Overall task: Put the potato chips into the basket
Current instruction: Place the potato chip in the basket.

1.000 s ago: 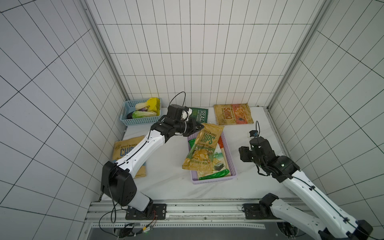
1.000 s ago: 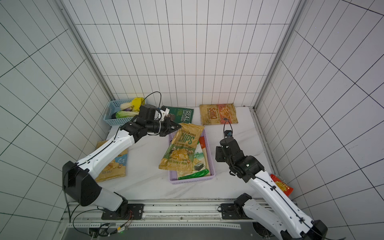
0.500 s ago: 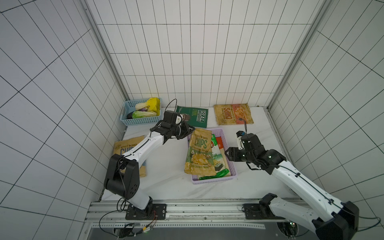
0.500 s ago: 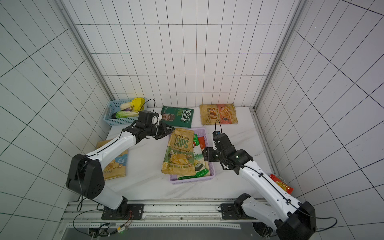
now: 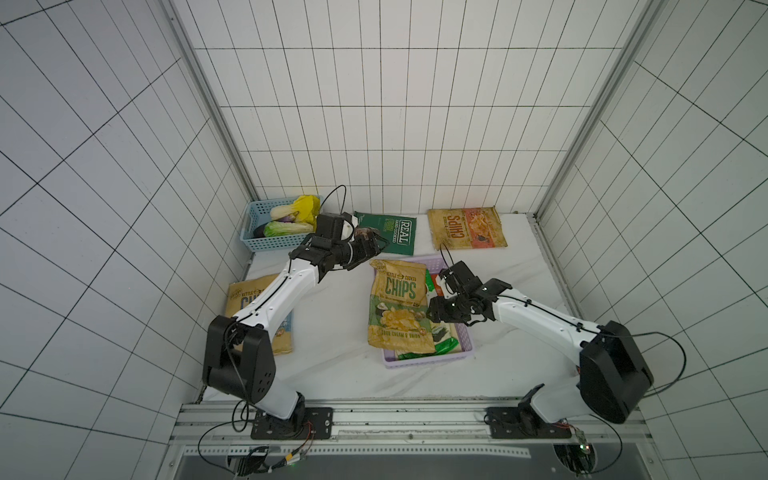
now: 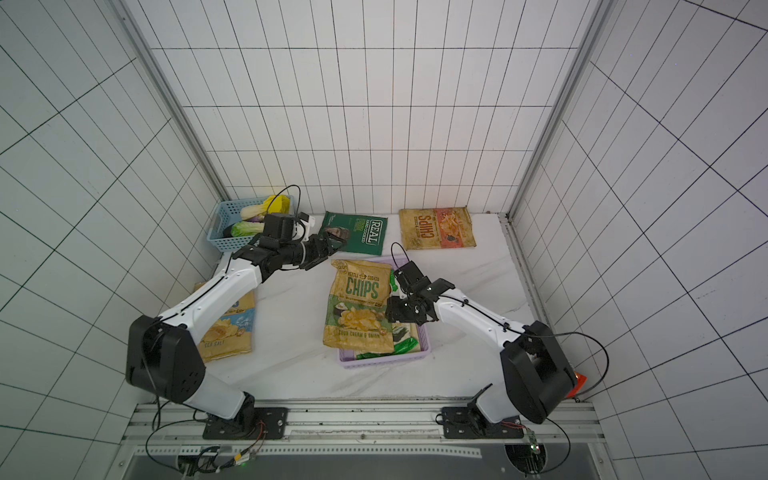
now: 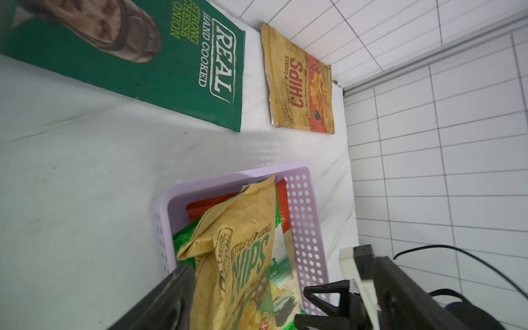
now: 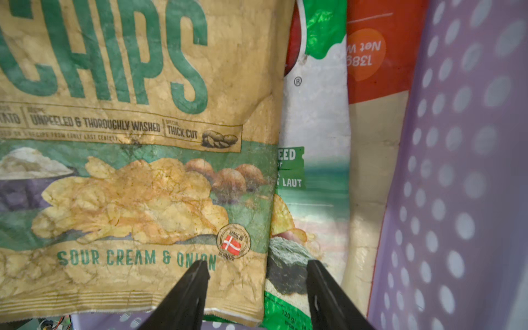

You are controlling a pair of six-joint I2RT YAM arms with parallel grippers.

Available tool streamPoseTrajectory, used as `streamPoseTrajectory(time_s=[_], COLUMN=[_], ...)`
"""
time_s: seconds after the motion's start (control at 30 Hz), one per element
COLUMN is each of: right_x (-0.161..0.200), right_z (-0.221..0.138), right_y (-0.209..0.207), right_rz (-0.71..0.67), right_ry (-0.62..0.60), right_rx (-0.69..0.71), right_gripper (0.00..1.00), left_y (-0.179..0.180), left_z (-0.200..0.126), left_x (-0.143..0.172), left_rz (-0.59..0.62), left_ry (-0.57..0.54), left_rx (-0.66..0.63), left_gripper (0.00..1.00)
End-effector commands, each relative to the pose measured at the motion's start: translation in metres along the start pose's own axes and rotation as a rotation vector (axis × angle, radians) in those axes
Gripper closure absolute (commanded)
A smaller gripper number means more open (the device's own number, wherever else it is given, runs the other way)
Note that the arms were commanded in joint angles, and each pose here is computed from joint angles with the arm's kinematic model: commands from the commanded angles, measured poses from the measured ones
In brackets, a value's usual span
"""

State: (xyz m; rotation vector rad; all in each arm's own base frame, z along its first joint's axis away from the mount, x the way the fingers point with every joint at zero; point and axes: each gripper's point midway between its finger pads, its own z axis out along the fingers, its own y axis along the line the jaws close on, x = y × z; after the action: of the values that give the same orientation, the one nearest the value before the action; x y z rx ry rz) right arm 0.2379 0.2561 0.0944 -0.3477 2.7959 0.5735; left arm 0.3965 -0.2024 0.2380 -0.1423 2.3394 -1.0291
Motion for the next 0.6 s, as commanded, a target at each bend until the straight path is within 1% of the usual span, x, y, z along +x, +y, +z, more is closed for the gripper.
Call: streamPoseTrajectory(time_s=[0.0,0.07,0.1,0.17,0.27,0.33,0.43,0.47,0.5,0.57], right_x=[-0.022,-0.026,-0.027,-0.031,-0.038,-0.041,-0.041,-0.041,-0.041,-0.041], right_z=[0.003,0.012,0.019,0.027,0.036,0.041,0.05,0.054,0.057,0.061], right_y=[0.002,0.0,-0.001,-0.002,-0.001,-0.001,-0.003,-0.002,0.0,0.002], right_rz=[-0.005,-0.005,-0.005,-0.007,-0.007,-0.008,-0.008,-0.008,-0.009,-0.003], right_ry=[-0.049,-0.037,-0.026,-0.025,-0.041,-0.046,-0.041,-0.037,-0.034,-0.033], right_rx=[0.054,0.076,0.089,0.1,0.095,0.101,0.102,0.092,0.081,0.07], right_gripper=[0.43,0.44,0.46,0.49,0.5,0.54,0.55,0.59,0.61,0.62], left_y=[0.003,0.012,0.015,0.02,0.027,0.038,0.055,0.062,0.069,0.08], left_z=[-0.031,-0.049,-0.061,-0.083,-0.106,-0.113,-0.114,-0.114,-0.114,-0.113], left_x=[-0.015,-0.021,-0.025,-0.027,-0.008,0.013,0.049,0.058,0.065,0.073], left_rz=[0.169,0.227,0.261,0.356,0.501,0.548,0.545,0.533,0.518,0.489], left_ry=[-0.106,-0.158,-0.182,-0.216,-0.172,-0.112,-0.005,0.019,0.035,0.048], left_rx=[-0.092,-0.165,-0.202,-0.255,-0.28,-0.302,-0.312,-0.32,-0.335,-0.361], left_gripper=[0.02,0.02,0.02,0.02,0.02,0.01,0.02,0.02,0.02,0.02])
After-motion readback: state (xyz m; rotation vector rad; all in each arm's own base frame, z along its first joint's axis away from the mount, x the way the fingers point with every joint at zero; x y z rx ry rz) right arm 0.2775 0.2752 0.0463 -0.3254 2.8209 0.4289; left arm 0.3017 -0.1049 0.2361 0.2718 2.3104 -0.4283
